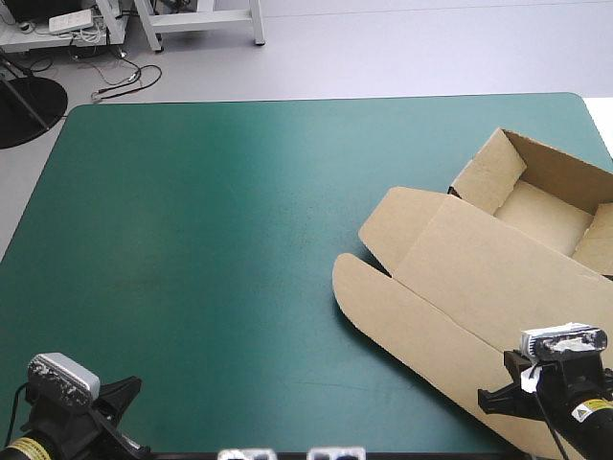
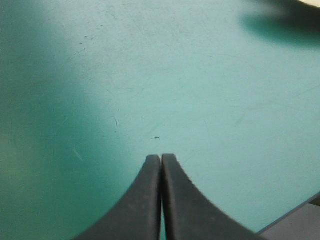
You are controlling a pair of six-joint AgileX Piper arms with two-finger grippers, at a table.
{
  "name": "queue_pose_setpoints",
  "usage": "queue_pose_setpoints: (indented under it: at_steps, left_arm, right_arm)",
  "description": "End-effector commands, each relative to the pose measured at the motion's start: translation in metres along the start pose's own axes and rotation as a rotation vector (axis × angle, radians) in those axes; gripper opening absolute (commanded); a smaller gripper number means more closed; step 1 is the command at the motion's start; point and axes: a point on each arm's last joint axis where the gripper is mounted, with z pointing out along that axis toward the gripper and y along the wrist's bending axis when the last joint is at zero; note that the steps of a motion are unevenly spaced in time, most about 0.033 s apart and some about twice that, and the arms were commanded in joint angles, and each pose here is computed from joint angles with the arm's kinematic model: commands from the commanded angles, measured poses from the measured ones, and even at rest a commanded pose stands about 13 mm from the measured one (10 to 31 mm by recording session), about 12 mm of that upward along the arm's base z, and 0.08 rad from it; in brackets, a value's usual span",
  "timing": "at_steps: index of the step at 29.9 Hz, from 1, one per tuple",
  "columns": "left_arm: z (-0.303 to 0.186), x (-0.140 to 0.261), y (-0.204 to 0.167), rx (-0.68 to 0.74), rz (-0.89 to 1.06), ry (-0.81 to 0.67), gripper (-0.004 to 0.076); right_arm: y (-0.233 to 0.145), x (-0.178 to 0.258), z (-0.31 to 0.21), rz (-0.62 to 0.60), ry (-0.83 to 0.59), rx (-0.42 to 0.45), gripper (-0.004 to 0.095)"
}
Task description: Fold the box
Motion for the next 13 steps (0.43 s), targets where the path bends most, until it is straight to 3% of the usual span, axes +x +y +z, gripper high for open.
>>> queue_pose_setpoints:
  at_steps: [1, 13]
  left_arm:
    - [-0.0037, -0.0116, -0.0021, 0.029, 0.032, -0.08, -0.001]
    - [-0.0017, -0.0118, -0.0023, 0.032, 0.029, -0.097, -0.001]
  right_arm:
    - [-0.0031, -0.0065, 0.0031, -0.004, -0.073, 0.022, 0.0042]
    - [-0.0024, -0.0058, 0.0032, -0.007, -0.065, 0.014, 0.0042]
